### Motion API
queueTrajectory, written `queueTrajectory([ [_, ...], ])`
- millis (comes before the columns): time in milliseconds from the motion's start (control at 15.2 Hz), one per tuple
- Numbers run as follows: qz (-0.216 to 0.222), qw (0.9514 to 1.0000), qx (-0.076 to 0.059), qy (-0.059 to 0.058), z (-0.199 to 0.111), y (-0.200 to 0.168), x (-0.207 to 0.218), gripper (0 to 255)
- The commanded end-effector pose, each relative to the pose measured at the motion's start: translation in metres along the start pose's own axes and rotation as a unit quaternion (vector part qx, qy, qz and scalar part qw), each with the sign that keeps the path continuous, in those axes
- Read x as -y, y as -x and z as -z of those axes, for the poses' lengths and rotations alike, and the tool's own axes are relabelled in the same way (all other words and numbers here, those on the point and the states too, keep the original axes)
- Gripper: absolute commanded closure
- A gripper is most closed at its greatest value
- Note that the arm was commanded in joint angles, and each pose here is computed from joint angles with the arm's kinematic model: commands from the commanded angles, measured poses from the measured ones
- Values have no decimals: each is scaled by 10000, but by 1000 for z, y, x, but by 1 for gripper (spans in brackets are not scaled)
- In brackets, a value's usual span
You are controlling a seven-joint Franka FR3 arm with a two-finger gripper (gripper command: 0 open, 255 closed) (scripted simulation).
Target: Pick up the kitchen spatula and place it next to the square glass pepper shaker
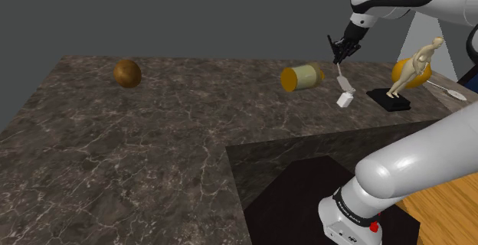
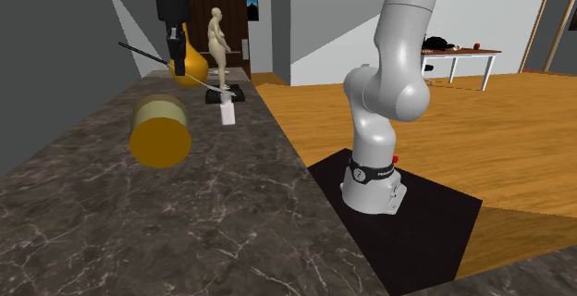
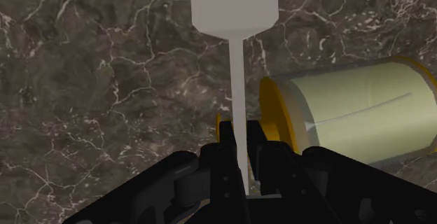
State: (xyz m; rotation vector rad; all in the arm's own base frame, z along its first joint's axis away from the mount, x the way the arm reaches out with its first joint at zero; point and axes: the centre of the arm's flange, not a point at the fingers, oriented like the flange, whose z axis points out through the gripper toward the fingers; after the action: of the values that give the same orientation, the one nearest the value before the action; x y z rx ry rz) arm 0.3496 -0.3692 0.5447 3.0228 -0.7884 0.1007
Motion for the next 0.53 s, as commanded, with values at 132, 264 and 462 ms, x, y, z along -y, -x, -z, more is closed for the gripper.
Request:
queueTrajectory([
  [132, 6, 10000, 0, 1, -21, 1, -2, 255],
  [264, 6, 10000, 0, 1, -32, 2, -2, 255],
  [462, 6, 10000, 0, 1, -47, 3, -2, 255],
])
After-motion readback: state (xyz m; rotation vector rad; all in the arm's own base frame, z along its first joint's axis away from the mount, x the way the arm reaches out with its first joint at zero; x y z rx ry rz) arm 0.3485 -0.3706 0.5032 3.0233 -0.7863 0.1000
